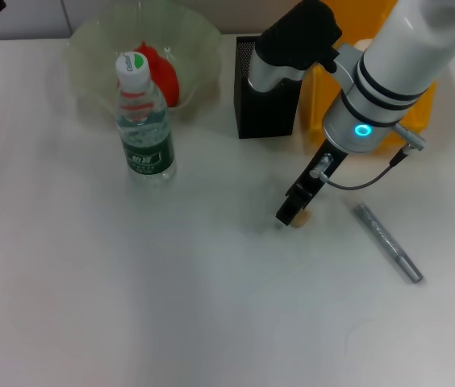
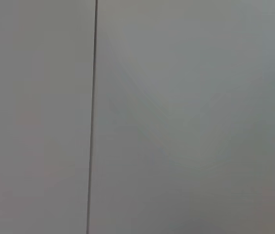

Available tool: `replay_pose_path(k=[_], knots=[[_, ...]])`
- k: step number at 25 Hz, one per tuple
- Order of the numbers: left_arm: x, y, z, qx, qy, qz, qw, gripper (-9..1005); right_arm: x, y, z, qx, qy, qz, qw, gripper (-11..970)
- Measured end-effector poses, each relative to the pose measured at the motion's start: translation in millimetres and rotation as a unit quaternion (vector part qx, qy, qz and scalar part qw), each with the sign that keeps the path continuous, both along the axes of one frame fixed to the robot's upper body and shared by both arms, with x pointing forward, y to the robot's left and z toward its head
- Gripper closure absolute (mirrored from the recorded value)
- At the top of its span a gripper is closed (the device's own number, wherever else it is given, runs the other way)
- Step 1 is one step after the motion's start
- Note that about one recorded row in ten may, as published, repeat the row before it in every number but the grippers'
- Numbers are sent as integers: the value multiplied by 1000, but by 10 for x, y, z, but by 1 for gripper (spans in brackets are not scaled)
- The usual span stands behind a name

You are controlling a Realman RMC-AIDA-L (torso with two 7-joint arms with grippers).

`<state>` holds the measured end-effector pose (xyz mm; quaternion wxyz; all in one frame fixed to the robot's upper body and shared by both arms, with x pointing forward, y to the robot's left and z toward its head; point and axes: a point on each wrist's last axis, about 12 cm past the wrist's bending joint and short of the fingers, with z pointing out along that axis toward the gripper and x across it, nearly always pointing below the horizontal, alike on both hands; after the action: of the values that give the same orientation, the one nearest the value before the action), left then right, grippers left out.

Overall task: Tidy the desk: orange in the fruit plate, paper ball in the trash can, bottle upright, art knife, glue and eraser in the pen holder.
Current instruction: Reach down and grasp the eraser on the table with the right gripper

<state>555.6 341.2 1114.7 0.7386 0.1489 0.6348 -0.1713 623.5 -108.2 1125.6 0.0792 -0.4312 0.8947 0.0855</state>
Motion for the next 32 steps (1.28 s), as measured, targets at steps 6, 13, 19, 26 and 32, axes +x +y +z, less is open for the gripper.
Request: replay_pose_path(k=[6, 13, 19, 26, 32], knots=[[0, 3, -7, 3, 0, 2, 1000, 211, -8, 25, -3, 1, 3, 2, 1000, 299], [-1, 4, -10, 5, -1, 3, 1000, 211, -11, 19, -16, -2, 6, 0, 1000, 467], [-1, 3, -9, 6, -1, 3, 1000, 211, -18, 6, -34, -4, 10, -2, 1000, 560], [-1, -9, -23, 8, -2, 2, 1000, 211, -20, 2, -40, -5, 11, -3, 1000, 628], [12, -24, -18, 7, -3, 0, 1000, 211, -26, 1, -40, -6, 14, -2, 1000, 686]])
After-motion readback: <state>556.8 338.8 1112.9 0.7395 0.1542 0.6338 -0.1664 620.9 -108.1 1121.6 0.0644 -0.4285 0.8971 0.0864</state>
